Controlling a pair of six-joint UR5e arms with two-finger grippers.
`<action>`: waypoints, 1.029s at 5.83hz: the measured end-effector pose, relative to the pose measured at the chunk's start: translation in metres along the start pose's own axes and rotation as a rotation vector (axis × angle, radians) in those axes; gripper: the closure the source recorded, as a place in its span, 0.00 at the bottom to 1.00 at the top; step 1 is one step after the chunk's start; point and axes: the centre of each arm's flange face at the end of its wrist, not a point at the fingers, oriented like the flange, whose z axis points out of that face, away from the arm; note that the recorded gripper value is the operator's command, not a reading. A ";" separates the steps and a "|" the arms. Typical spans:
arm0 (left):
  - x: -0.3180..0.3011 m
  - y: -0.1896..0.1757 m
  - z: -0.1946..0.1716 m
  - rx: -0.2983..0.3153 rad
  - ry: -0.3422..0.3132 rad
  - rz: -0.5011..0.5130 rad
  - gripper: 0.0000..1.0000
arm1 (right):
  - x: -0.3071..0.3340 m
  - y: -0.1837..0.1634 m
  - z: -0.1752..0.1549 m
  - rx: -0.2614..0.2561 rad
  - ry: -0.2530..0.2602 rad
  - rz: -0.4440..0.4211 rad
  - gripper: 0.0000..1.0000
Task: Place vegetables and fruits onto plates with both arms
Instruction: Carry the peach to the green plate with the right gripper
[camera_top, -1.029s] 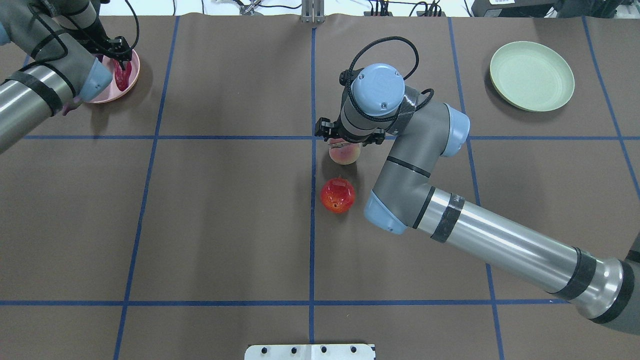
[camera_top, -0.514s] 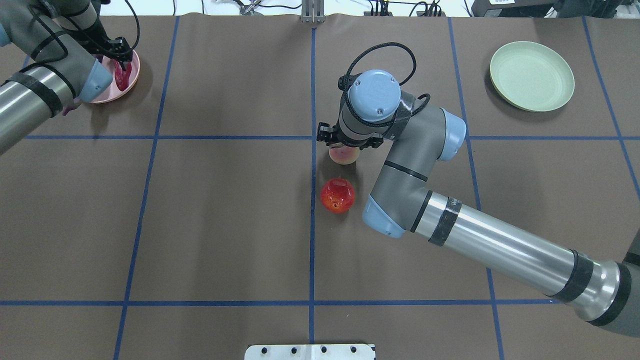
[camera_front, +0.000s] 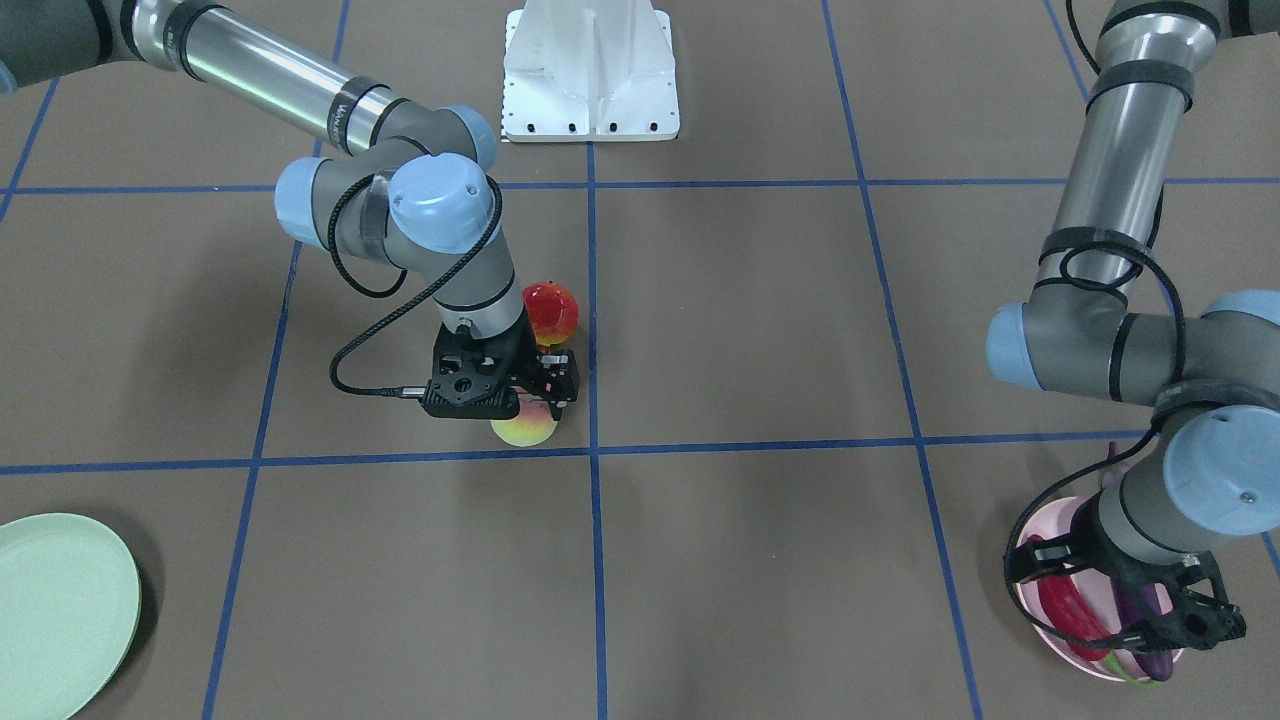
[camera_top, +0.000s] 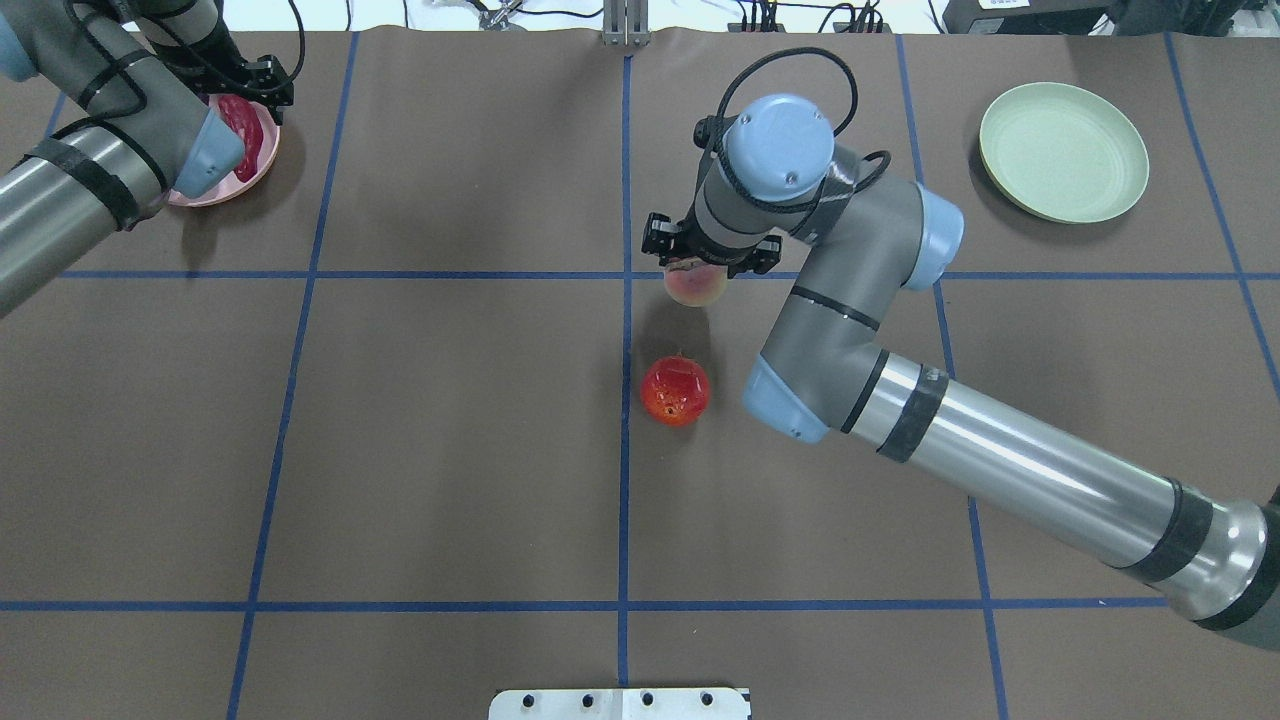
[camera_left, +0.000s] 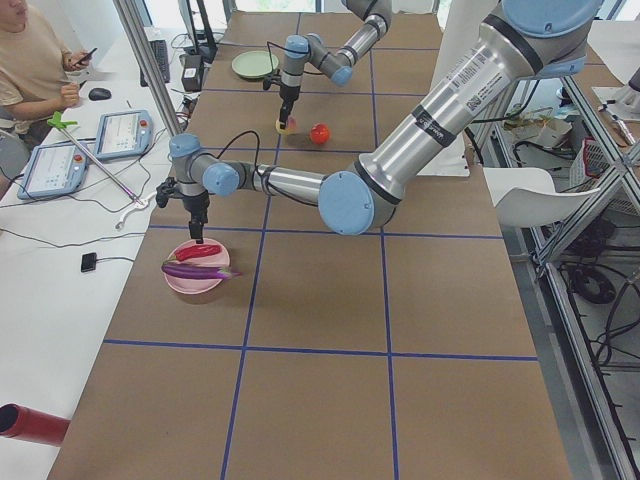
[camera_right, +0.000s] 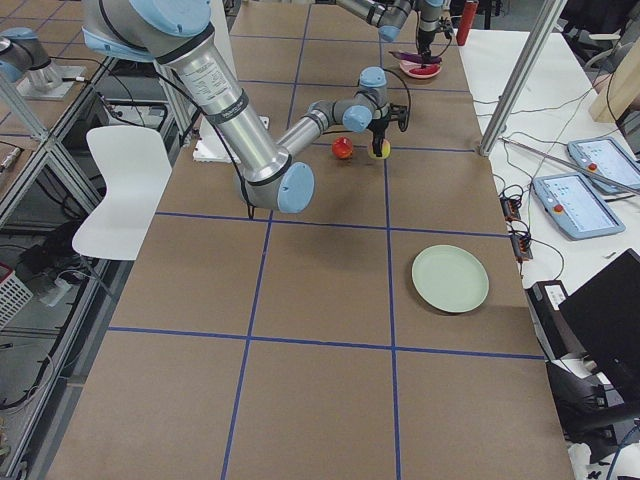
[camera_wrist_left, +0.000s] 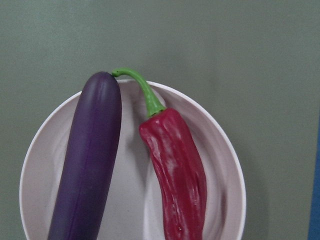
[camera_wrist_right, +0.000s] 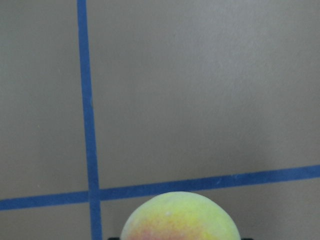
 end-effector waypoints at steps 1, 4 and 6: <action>0.022 0.009 -0.013 0.002 0.044 -0.026 0.00 | 0.030 -0.038 -0.033 -0.018 -0.030 0.026 1.00; 0.015 0.043 -0.022 -0.012 0.115 -0.036 0.00 | 0.183 -0.135 -0.092 -0.016 -0.011 -0.068 1.00; -0.012 0.089 -0.043 0.013 0.166 -0.007 0.00 | 0.298 -0.169 -0.110 -0.006 0.052 -0.163 1.00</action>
